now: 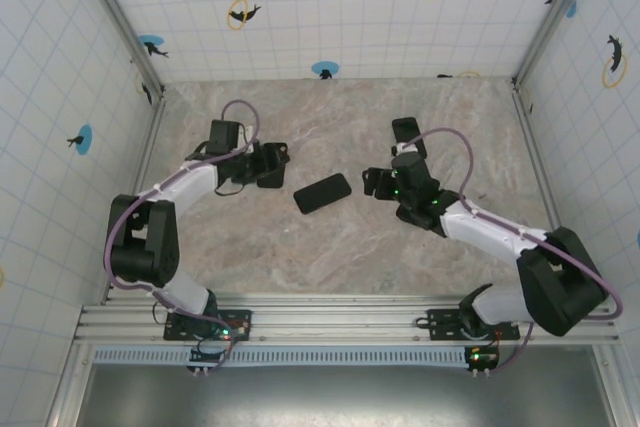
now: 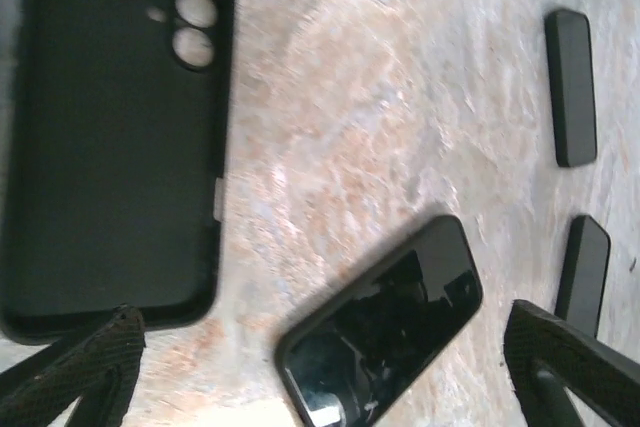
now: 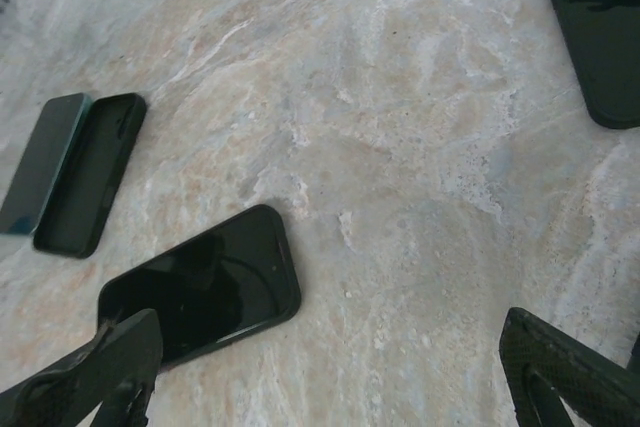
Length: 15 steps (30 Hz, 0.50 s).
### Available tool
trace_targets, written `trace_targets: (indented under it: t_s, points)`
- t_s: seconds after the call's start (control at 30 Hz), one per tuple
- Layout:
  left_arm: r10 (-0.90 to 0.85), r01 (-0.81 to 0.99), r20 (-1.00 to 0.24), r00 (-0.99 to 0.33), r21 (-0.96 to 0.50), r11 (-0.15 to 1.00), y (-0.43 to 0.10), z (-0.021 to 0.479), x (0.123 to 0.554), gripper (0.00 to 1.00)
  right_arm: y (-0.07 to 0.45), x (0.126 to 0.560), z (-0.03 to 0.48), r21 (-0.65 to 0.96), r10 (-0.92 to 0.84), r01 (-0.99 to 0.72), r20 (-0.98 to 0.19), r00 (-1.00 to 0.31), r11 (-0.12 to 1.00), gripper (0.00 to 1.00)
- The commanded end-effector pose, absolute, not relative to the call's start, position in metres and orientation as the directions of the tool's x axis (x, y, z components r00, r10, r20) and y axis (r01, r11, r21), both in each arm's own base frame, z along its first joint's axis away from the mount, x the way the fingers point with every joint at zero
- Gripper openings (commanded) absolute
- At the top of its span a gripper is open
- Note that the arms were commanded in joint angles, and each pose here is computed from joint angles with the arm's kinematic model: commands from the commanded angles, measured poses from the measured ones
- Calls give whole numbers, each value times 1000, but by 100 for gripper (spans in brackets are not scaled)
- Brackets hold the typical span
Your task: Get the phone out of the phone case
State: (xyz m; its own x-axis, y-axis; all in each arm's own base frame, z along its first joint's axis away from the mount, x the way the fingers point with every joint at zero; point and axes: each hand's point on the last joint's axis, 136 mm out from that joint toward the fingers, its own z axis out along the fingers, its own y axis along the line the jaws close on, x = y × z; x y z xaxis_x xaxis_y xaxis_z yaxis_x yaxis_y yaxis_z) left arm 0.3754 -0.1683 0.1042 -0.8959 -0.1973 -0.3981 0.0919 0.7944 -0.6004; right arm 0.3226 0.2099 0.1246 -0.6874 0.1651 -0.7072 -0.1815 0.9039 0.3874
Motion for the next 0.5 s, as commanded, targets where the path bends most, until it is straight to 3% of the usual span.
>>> trace_targets:
  t_s: [0.0,0.13,0.27,0.37,0.47]
  points:
    - [-59,210,-449,-892,-525,825,-176,98,361,97,214,309,130,428,118,-278,-697,-707,860,90]
    - [176,422,-499,-849,-439,793,-201,86,342,98,206,303,128,479,125,-295,-668,-734,827,91]
    - [417,666,-595,-687,-286,689,-228,92,335,97,206,294,128,512,88,-365,-664,-743,778,92]
    - [501,760,-630,-594,-236,606,-244,92,326,98,202,291,123,509,71,-377,-660,-748,774,100]
    - [577,812,-610,-543,-208,545,-252,83,322,98,200,289,121,515,67,-381,-656,-752,768,99]
